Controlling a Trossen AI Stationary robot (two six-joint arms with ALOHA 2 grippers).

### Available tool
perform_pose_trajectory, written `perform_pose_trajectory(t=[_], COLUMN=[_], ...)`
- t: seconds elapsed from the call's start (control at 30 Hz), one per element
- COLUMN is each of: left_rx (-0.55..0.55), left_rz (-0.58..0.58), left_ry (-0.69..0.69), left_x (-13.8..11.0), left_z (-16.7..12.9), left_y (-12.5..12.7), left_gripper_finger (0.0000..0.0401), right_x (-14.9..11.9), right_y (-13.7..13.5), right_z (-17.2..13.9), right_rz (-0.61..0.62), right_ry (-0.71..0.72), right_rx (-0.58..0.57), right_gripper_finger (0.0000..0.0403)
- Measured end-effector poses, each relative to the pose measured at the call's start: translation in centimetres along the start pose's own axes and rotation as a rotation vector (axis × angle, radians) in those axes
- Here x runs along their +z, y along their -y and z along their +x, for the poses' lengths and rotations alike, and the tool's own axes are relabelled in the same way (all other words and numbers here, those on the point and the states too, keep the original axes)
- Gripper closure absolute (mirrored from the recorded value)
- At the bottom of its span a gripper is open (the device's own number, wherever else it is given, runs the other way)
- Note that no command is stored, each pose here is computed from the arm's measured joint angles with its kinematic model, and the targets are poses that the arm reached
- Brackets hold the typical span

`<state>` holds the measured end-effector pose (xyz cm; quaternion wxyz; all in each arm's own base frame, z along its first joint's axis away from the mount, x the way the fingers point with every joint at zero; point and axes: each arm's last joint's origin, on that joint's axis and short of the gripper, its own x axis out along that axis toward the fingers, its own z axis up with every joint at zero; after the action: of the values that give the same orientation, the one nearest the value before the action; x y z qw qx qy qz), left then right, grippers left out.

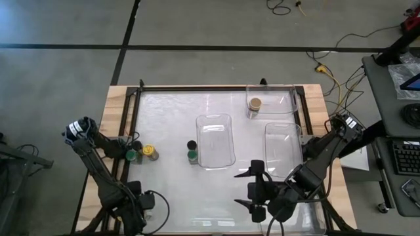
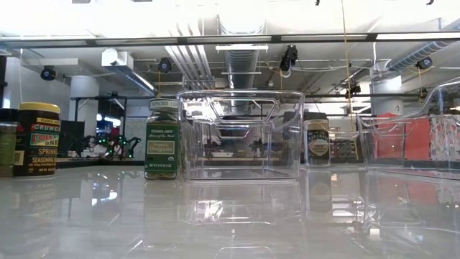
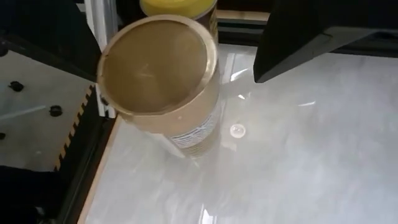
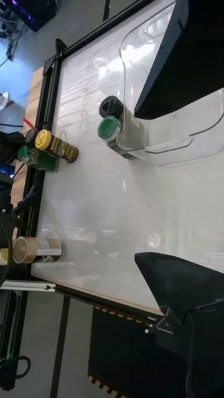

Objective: Sort spices by type
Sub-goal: Put the gold seasoning bottle into the top right transparent bin

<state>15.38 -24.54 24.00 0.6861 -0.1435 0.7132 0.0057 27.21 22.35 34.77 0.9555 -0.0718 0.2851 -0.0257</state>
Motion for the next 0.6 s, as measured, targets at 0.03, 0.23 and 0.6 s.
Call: perform_pose_trajectory(t=[0.03, 0.23, 0.6], left_rx=[-0.009, -0.009, 0.001], left_rz=[0.001, 0.011, 0.005], left_ry=[0.003, -0.024, -0.019], left_x=[0.0, 0.4, 1.1], left_z=[0.0, 1.3, 2.0], left_y=[0.1, 1.0, 2.6], left_gripper_finger=[0.0010, 0.0032, 0.0119], right_x=[0.0, 0.0, 0.0], right_y=[0.0, 0.0, 0.0], right_z=[0.0, 0.0, 0.0], right_rz=[0.000, 0.000, -0.011], right_ry=[0.000, 0.001, 0.000], right_rx=[0.001, 0.001, 0.000], right_gripper_finger=[0.0044, 0.0044, 0.0044])
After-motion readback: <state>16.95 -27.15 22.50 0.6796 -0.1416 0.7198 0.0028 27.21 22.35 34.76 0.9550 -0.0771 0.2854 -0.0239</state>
